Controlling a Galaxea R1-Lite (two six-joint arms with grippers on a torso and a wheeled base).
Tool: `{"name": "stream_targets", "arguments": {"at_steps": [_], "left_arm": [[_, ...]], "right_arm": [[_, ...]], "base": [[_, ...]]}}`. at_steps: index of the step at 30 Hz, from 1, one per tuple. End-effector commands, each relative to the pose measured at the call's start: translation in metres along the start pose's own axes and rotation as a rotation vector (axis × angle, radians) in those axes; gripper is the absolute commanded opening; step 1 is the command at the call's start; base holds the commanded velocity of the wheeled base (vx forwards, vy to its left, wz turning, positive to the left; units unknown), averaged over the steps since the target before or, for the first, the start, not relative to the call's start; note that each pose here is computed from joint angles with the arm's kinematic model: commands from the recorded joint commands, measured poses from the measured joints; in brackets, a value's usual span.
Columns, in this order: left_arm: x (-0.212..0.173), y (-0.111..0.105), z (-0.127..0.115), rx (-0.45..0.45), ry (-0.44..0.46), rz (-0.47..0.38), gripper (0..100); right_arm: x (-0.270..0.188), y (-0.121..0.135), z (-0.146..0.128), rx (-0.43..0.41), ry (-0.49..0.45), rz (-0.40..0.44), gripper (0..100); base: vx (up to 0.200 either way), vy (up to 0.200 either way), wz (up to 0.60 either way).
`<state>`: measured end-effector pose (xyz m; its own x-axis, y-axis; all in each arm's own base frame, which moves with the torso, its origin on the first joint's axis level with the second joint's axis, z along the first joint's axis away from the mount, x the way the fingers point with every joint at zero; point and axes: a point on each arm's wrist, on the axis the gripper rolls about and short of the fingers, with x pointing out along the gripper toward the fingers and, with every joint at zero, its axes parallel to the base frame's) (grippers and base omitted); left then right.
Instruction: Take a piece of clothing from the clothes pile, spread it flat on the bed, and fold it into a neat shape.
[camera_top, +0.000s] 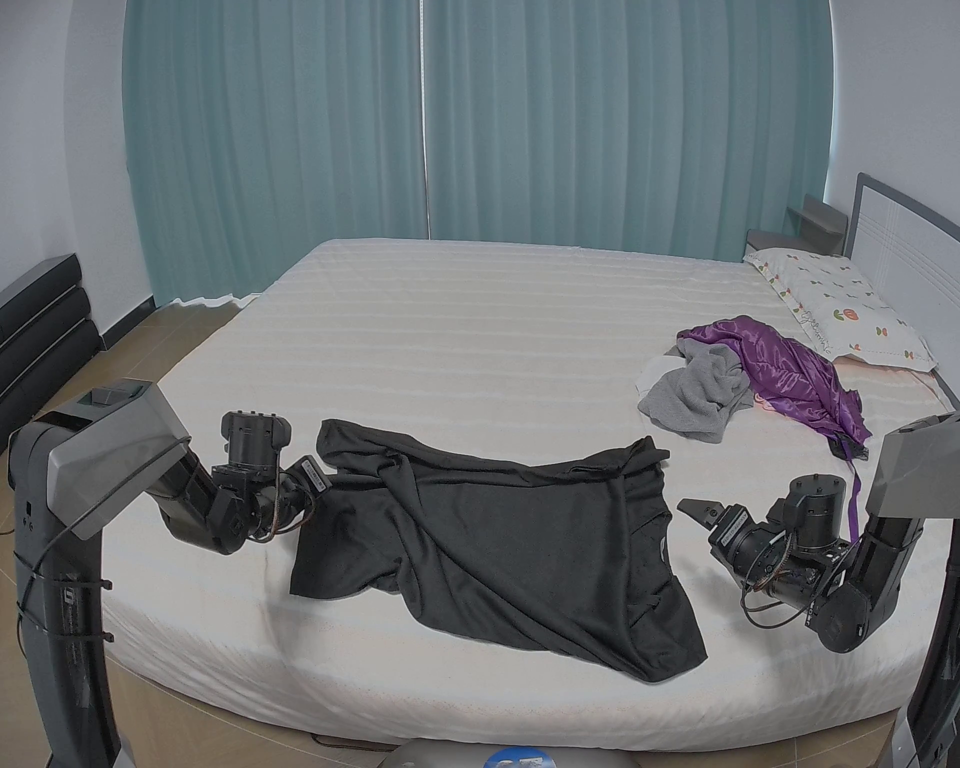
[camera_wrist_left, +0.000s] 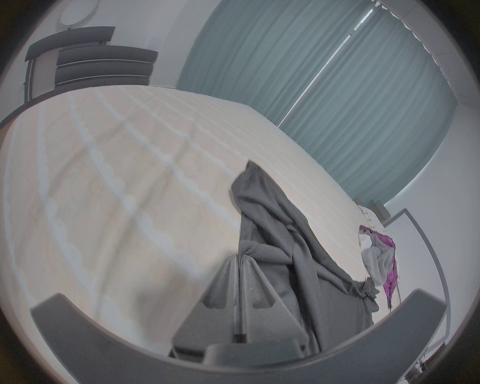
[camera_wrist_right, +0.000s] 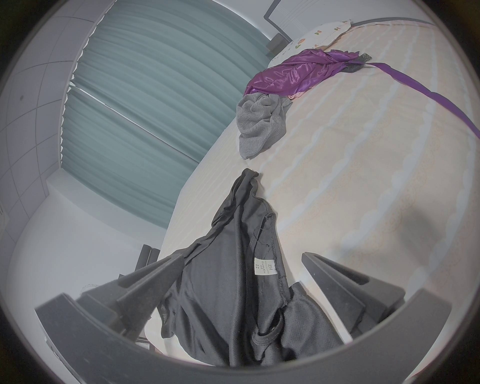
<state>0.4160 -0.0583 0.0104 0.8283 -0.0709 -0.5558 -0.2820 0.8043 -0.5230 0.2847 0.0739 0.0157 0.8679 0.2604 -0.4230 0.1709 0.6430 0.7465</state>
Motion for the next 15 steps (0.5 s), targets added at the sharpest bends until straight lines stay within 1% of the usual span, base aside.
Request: {"name": "stream_targets", "arguments": {"at_steps": [1,5,10,15], "left_arm": [[-0.005,0.012,0.023,-0.031,-0.05,0.017,0],[-0.003,0.025,0.03,-0.043,-0.064,0.041,0],[0.01,0.041,0.034,-0.061,-0.07,0.066,0],[0.017,0.046,0.031,-0.064,-0.058,0.076,0]], "right_arm": [[0.0,0.0,0.0,0.0,0.002,-0.001,100],[0.0,-0.001,-0.001,0.0,0.002,-0.002,100],[0.001,-0.002,-0.001,0.0,0.005,-0.006,100],[0.002,-0.003,-0.002,0.0,0.009,-0.011,100]], "base": [[0.0,0.0,0.0],[0.0,0.0,0.0],[0.0,0.0,0.0],[0.0,0.0,0.0]]}}
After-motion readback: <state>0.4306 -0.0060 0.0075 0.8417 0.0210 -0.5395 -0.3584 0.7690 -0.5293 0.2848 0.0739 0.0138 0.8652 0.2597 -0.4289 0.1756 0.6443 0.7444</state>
